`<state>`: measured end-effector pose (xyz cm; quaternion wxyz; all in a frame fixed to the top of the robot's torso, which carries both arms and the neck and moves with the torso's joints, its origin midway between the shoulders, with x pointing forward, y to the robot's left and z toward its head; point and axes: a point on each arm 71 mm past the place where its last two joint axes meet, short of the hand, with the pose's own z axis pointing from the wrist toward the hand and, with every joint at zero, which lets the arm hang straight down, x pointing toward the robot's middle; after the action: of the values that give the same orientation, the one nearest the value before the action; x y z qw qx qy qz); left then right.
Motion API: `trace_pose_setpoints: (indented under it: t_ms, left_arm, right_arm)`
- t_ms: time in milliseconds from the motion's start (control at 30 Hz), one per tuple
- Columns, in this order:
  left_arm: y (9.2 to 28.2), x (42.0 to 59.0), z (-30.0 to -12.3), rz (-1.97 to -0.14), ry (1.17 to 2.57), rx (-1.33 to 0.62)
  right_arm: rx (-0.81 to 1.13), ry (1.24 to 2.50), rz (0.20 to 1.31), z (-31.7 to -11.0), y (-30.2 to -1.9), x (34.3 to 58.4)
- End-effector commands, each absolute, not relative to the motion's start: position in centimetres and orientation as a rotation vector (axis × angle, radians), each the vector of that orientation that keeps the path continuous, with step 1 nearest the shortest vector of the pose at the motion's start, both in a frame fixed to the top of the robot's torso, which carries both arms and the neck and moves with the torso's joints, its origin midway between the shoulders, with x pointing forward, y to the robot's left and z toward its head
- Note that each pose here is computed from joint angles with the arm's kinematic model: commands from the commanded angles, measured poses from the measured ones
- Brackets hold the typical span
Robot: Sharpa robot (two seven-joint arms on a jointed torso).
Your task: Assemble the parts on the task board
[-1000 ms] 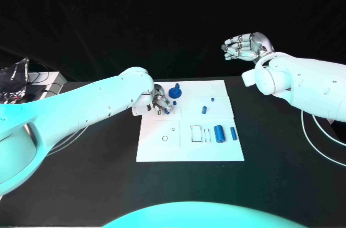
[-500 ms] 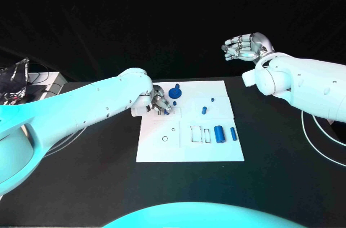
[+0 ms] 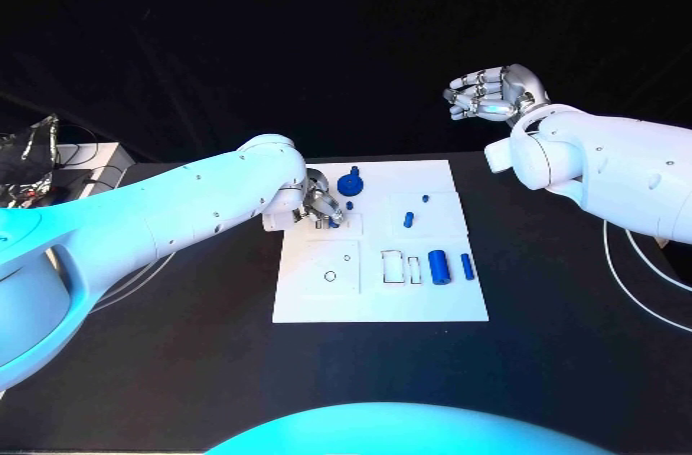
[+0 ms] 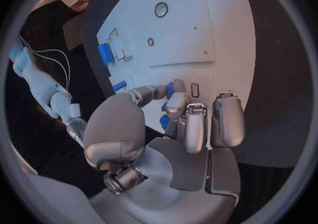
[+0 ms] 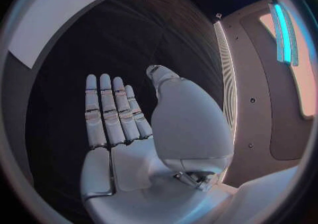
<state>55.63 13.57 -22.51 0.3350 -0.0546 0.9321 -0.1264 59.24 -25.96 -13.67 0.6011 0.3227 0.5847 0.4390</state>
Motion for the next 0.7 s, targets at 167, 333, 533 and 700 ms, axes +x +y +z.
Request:
trace_pose_setpoints:
  t_ms: [167,333,533,700]
  left_arm:
    - [13.26,55.63,-22.78,-0.321,2.47,-0.113]
    - [12.99,55.71,-22.94,-0.316,2.493,-0.102]
    - [12.7,55.82,-23.0,-0.314,2.5,-0.102]
    - [12.47,55.91,-23.04,-0.311,2.503,-0.102]
  right_arm:
    - [0.729,1.361,1.03,-13.64,-25.77,59.18]
    - [0.728,1.361,1.031,-13.63,-25.73,59.17]
    - [0.727,1.36,1.032,-13.62,-25.67,59.17]
    - [0.726,1.361,1.034,-13.62,-25.6,59.15]
